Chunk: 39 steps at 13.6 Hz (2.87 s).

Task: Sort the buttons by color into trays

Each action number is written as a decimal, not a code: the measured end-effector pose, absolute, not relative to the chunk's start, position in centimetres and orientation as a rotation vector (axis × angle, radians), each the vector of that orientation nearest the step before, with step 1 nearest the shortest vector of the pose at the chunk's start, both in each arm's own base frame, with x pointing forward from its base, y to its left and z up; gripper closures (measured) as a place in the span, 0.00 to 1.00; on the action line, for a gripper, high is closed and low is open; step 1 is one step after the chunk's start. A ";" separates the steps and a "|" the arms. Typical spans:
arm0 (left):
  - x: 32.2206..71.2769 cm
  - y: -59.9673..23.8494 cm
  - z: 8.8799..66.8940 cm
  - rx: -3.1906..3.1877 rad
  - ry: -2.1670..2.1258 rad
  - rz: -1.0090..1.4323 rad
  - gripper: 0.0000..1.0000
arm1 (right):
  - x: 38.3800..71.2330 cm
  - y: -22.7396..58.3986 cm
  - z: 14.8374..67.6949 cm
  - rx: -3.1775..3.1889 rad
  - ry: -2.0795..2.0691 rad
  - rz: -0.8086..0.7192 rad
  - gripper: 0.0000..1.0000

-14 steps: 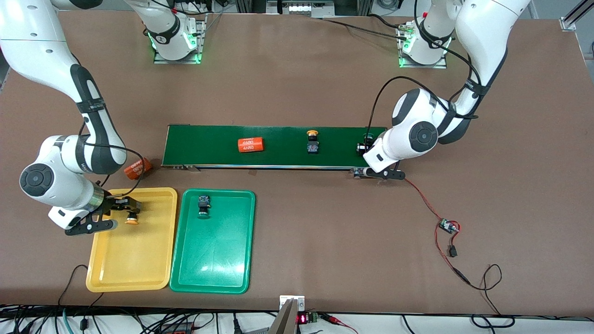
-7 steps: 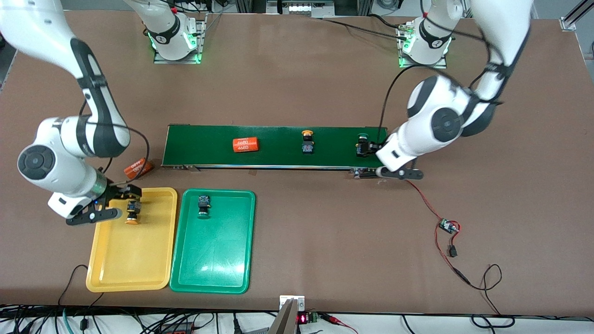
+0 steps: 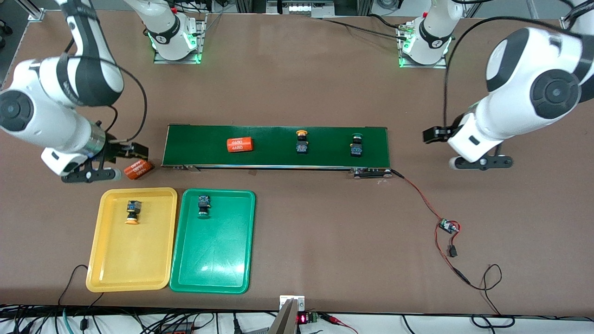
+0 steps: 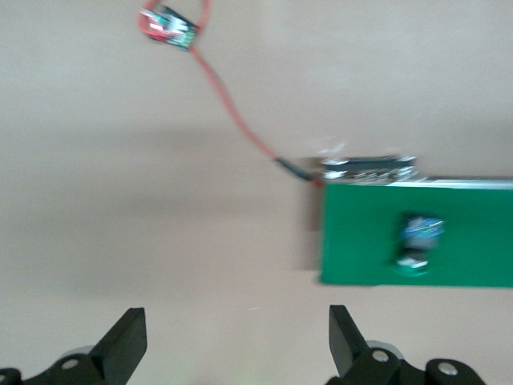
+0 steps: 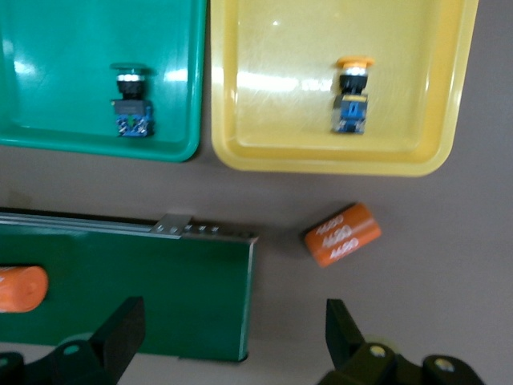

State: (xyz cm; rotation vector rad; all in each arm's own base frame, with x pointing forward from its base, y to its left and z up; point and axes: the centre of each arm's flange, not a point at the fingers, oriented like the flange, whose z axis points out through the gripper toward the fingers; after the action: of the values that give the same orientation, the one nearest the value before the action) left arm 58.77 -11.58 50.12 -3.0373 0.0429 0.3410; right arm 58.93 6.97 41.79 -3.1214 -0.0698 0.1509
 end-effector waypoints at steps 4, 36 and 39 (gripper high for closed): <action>59.0 -5.1 56.1 -2.991 0.128 0.265 0.00 | 53.8 13.7 42.0 -3.106 0.009 0.157 0.00; 54.9 0.7 60.5 -3.089 0.221 0.063 0.00 | 46.3 29.9 33.2 -3.024 0.181 0.041 0.00; 54.9 0.6 60.5 -3.089 0.222 0.062 0.00 | 46.2 30.7 31.7 -3.062 0.071 0.012 0.00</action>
State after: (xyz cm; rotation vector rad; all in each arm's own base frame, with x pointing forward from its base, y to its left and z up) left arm 54.86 0.64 60.50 -3.0890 0.2224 0.0620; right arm 46.19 30.69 31.71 -3.0623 0.0709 0.0118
